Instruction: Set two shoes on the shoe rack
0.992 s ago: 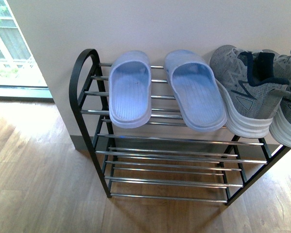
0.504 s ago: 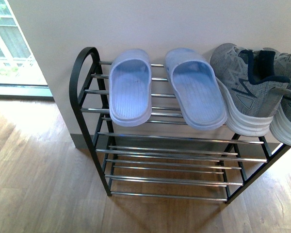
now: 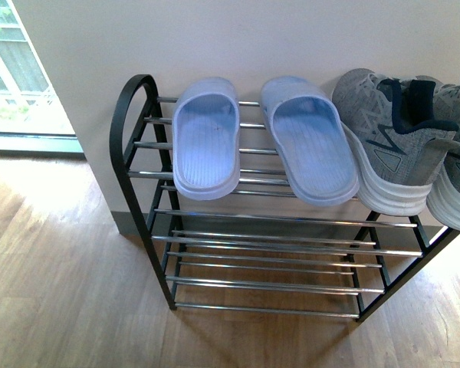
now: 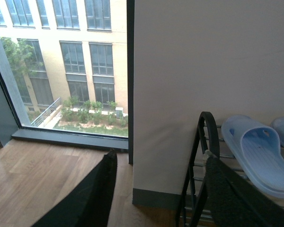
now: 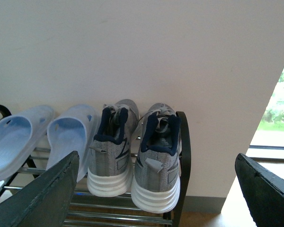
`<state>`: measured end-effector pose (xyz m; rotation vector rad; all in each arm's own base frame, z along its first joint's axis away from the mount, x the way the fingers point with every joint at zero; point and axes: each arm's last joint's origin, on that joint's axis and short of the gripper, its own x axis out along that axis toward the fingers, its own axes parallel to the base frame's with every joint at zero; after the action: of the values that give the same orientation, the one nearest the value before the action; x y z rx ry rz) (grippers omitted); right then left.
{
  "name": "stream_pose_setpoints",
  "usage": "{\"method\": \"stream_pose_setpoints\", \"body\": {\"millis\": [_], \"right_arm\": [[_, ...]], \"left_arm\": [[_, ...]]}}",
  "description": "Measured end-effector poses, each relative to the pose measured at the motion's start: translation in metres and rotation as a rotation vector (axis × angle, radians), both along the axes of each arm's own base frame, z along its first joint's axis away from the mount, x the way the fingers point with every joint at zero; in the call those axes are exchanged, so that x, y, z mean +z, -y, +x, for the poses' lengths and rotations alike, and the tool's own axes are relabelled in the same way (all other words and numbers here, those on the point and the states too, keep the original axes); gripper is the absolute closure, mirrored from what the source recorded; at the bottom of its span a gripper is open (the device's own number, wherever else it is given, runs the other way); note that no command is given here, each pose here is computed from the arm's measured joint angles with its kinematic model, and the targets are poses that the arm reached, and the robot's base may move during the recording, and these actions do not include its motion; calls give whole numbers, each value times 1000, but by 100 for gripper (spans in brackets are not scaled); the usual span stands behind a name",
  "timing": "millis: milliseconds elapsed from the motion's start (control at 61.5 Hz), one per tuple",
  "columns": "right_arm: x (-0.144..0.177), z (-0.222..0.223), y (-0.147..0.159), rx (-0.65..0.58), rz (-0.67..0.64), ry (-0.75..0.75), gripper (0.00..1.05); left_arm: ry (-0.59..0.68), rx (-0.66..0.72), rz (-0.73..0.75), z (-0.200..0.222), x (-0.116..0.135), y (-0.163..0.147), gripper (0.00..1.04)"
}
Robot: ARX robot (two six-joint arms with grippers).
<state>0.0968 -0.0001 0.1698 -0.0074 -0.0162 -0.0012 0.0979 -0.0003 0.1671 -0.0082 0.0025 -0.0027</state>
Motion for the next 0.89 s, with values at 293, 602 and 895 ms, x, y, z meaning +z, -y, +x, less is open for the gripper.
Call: {"method": "stream_pose_setpoints", "body": {"millis": [293,602,895], "right_arm": [[0,0,0,0,0,-1,9],[0,0,0,0,0,-1,9],[0,0,0,0,1,0,9]], "left_arm": [[0,0,3,0,0,0,10],[0,0,4,0,0,0,9],[0,0,4,0,0,0,9]]}}
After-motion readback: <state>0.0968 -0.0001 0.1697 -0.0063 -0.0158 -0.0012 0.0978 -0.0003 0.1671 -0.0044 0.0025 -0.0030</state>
